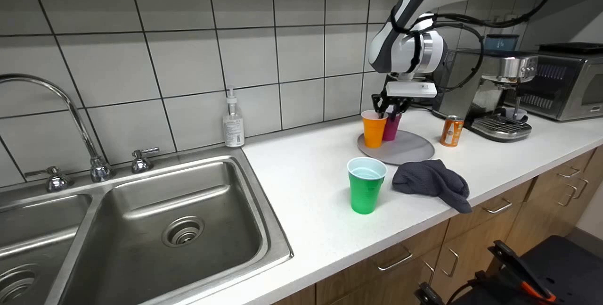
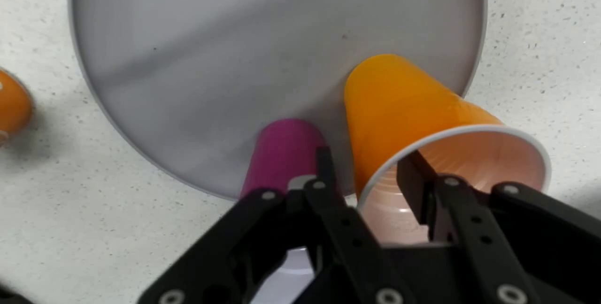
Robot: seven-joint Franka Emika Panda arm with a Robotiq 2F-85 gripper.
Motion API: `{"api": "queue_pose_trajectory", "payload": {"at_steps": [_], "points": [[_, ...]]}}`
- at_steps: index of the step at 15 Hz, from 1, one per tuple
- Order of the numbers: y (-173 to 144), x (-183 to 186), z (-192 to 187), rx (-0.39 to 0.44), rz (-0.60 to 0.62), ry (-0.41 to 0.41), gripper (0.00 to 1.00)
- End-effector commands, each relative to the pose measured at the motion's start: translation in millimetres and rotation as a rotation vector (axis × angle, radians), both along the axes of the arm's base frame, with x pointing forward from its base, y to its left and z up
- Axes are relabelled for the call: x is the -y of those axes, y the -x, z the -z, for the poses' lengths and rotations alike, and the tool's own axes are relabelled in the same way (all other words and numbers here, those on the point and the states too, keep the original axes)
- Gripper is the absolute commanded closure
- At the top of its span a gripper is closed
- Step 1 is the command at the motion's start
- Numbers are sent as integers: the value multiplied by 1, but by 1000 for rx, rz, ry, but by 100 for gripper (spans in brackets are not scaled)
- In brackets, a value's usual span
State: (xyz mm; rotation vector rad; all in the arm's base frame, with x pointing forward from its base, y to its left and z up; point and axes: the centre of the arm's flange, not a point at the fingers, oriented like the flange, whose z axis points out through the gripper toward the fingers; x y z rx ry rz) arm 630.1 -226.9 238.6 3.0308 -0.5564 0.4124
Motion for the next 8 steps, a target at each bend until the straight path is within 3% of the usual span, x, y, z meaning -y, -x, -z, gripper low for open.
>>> {"api": "queue_pose_trajectory", "payload": {"at_steps": [1,4,8], "points": [[-6,1,-7,-15,10,0,26],[-4,0,-11,-9,6,-6,2],[2,-1,-14,-8,1,-13,0]]}}
